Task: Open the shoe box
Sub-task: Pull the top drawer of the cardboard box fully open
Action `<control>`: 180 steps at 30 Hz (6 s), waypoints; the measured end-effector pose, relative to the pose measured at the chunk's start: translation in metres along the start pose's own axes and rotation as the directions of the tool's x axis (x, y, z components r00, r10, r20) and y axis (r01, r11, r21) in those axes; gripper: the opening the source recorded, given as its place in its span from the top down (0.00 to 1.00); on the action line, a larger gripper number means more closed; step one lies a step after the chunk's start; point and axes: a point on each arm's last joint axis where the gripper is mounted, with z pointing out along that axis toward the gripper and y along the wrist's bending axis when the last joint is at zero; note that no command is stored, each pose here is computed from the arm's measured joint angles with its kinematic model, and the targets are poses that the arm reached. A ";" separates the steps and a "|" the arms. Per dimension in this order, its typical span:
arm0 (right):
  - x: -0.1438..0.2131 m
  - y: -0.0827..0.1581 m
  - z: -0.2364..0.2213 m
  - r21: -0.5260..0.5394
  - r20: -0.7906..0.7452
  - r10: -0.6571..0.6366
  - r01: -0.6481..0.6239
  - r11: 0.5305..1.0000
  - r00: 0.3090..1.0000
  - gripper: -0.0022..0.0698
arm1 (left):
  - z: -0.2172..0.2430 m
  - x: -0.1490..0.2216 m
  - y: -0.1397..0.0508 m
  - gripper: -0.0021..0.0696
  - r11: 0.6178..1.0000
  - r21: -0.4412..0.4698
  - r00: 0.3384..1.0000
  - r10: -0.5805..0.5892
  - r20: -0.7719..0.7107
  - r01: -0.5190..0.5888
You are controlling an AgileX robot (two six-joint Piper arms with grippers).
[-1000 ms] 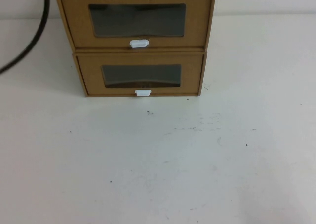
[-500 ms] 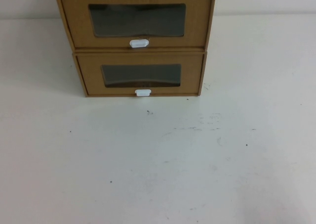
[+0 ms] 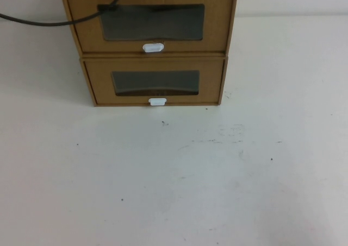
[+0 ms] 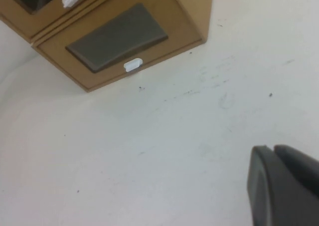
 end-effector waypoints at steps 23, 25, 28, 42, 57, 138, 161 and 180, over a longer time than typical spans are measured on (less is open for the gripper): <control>-0.131 0.089 0.104 -0.229 -0.227 -0.705 0.667 0.709 0.672 1.00 | 0.025 0.009 -0.001 0.98 0.998 0.049 1.000 -0.031 -0.003 0.031; -0.127 0.103 0.117 -0.256 -0.235 -0.795 0.753 0.606 0.560 0.99 | 0.026 0.010 0.000 0.98 0.998 0.049 0.999 -0.032 -0.005 0.032; -0.114 0.116 0.135 -0.282 -0.272 -0.892 0.856 0.433 0.361 1.00 | 0.025 0.009 -0.001 0.98 0.998 0.050 1.000 -0.031 -0.005 0.031; -0.065 0.175 0.170 -0.006 -0.104 -0.993 0.999 -0.046 -0.046 1.00 | 0.025 0.009 -0.001 0.98 0.999 0.054 1.000 -0.002 -0.008 0.002; -0.018 0.187 0.234 -0.090 -0.124 -0.981 0.986 -0.141 -0.152 0.99 | 0.025 0.010 -0.002 0.98 0.996 0.065 0.998 0.069 -0.015 -0.067; -0.076 0.129 0.296 -0.460 -0.434 0.120 -0.333 0.823 0.893 0.99 | 0.024 0.011 -0.001 0.98 0.990 0.037 0.990 0.136 -0.041 -0.134; -0.080 0.123 0.353 -0.368 -0.397 0.410 -0.551 0.749 0.821 0.55 | 0.024 0.011 -0.002 0.98 0.990 0.035 0.989 0.139 -0.042 -0.137; -0.079 0.118 0.367 -0.302 -0.366 0.417 -0.530 0.792 0.832 0.55 | 0.024 0.011 -0.002 0.98 0.990 0.033 0.989 0.141 -0.044 -0.140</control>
